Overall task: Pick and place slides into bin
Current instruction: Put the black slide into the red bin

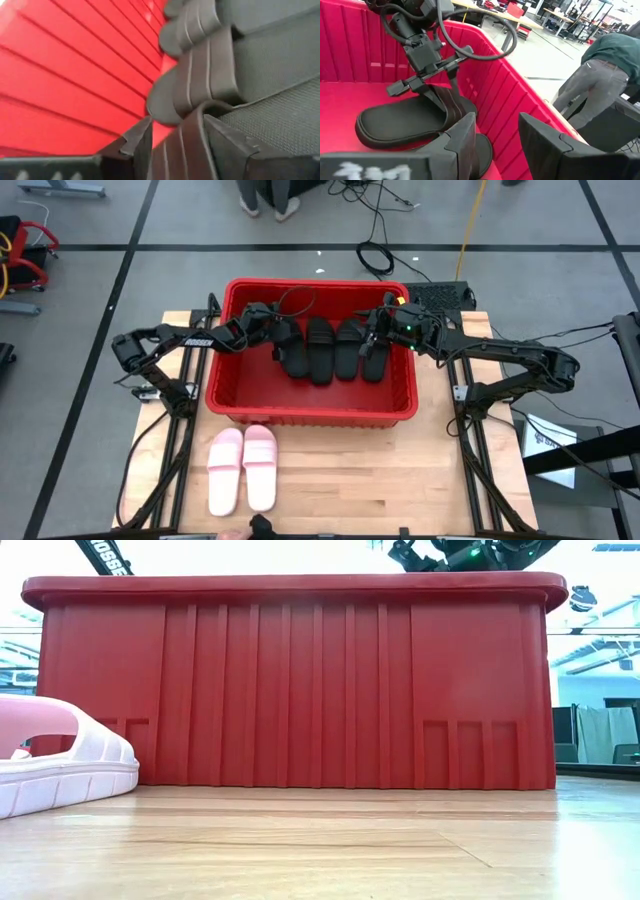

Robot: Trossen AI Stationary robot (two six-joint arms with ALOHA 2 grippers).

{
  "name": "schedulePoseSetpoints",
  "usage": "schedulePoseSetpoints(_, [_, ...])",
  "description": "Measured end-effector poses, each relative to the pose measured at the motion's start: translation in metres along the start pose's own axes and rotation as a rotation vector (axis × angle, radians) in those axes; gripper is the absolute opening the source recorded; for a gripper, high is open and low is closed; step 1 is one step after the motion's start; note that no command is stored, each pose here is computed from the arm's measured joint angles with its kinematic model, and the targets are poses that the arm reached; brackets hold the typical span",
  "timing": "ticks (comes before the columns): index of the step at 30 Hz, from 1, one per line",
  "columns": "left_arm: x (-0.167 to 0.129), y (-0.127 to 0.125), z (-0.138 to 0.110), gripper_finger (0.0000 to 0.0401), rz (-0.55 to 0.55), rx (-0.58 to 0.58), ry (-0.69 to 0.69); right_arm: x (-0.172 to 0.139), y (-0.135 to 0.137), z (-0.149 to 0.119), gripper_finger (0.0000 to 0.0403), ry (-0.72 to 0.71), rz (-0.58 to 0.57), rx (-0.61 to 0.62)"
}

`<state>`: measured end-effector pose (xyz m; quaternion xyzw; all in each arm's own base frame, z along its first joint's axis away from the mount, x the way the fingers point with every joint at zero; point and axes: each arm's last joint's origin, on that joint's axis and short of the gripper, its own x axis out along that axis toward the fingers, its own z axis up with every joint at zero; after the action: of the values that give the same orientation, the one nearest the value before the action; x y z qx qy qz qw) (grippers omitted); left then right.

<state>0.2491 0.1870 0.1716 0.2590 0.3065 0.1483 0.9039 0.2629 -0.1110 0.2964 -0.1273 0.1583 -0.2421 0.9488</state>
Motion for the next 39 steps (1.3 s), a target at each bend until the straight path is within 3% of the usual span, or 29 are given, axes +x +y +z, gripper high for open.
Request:
schedulePoseSetpoints(5, [0.000,-0.004,0.001,0.0191,-0.027,-0.003,0.008,0.000,0.000,0.000,0.0139,0.000,0.000,0.000])
schedulePoseSetpoints(12, [-0.001,-0.012,-0.008,0.0180,-0.101,-0.051,0.112,0.000,0.000,-0.001,0.0139,0.006,0.002,-0.001])
schedulePoseSetpoints(19, [-0.001,-0.010,-0.009,0.0161,-0.022,-0.024,0.171,0.000,0.000,-0.001,0.0139,0.006,0.002,-0.001])
schedulePoseSetpoints(24, [-0.001,-0.008,-0.009,0.0123,-0.005,-0.013,0.171,0.000,0.000,-0.001,0.0139,0.007,0.002,-0.001])
schedulePoseSetpoints(34, [0.000,-0.011,-0.006,0.0010,-0.010,0.012,0.166,0.000,0.000,-0.001,0.0139,0.006,0.002,-0.001])
schedulePoseSetpoints(39, [0.001,-0.015,0.000,0.0014,-0.016,0.106,0.138,0.000,0.000,-0.001,0.0139,0.006,0.002,0.012])
